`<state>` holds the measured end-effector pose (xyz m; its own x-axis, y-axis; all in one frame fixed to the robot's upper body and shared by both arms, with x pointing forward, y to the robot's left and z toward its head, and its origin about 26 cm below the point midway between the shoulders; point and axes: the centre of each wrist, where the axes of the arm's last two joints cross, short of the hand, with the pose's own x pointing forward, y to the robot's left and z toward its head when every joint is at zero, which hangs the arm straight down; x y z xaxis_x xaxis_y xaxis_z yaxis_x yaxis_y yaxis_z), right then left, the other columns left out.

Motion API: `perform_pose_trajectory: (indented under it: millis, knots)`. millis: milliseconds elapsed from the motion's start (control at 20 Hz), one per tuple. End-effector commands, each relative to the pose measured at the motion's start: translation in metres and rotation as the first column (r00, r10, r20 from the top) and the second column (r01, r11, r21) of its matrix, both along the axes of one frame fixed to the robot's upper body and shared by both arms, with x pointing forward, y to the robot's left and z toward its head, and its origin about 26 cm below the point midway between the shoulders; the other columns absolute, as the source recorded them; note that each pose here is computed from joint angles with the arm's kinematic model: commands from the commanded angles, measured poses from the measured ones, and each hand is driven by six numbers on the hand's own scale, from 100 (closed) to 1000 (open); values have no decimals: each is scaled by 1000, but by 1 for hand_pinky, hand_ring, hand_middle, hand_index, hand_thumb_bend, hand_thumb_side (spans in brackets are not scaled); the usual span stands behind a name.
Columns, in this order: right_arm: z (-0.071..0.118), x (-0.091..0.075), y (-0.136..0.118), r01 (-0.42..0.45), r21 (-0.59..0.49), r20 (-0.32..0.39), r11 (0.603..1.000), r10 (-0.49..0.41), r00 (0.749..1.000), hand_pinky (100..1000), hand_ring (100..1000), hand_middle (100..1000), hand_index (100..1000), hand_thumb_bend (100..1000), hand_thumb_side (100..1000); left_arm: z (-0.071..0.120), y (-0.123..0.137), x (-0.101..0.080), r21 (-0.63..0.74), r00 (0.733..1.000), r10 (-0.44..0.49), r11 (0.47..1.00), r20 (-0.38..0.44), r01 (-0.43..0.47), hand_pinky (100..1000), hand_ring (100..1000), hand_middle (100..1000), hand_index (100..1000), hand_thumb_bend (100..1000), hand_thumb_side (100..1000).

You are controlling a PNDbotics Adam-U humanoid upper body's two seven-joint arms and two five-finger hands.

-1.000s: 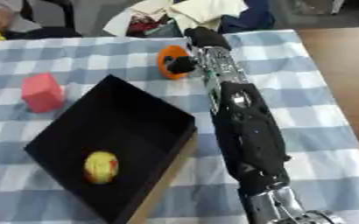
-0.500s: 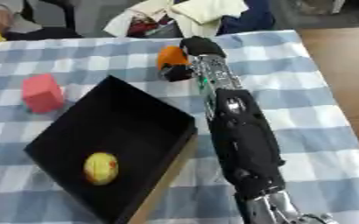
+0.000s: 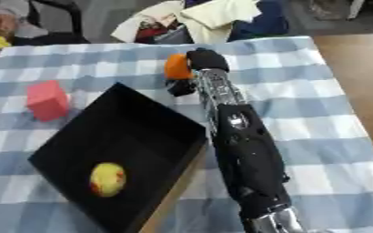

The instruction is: Pick up objects on the table and place them in the box.

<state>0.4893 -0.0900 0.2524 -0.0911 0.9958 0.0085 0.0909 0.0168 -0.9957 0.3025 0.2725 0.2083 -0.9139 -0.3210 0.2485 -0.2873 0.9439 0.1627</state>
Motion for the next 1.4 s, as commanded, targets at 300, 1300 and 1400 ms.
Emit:
perform_pose_trajectory:
  millis: [300, 1300, 1400]
  knots:
    - [9, -3, 5, 25, 14, 114, 1000, -27, 993, 784, 792, 601, 759, 100, 512, 7, 0, -2, 15, 1000, -11, 1000, 23, 11, 500, 736, 674, 785, 156, 895]
    - [50, -14, 23, -156, 210, 143, 965, 128, 982, 761, 738, 517, 684, 100, 455, 7, 2, -2, 23, 1000, -6, 1000, 23, 5, 502, 737, 677, 782, 153, 890]
    - [57, -14, 22, -156, 218, 159, 963, 123, 980, 762, 739, 519, 686, 100, 397, 8, 3, -2, 24, 1000, -5, 1000, 23, 4, 502, 737, 677, 782, 154, 887]
